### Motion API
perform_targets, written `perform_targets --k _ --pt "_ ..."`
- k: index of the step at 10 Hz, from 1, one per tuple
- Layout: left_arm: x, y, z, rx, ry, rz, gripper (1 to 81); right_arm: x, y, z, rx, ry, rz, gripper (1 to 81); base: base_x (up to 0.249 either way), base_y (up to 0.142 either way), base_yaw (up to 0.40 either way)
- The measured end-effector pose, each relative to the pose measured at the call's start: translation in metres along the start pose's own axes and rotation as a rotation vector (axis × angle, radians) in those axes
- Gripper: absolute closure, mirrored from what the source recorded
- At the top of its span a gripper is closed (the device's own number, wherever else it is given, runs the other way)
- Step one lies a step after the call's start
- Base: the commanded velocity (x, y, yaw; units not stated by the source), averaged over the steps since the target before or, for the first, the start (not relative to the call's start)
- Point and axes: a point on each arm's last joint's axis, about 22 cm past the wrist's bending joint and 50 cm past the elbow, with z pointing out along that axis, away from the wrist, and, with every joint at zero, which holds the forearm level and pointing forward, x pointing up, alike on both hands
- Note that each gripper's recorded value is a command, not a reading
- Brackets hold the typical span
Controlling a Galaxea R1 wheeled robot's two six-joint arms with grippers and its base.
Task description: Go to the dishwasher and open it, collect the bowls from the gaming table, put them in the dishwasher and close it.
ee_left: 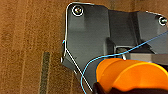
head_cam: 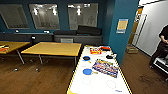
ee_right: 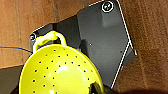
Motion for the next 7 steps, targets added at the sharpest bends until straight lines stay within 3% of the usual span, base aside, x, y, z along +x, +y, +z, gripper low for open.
perform_targets --k 7 --pt "-0.0036 0.0010 0.0007 0.002 -0.004 0.002 81.1 0.0001 0.0003 0.0001 -0.001 0.001 0.000 81.1 -0.144 0.000 0.000"
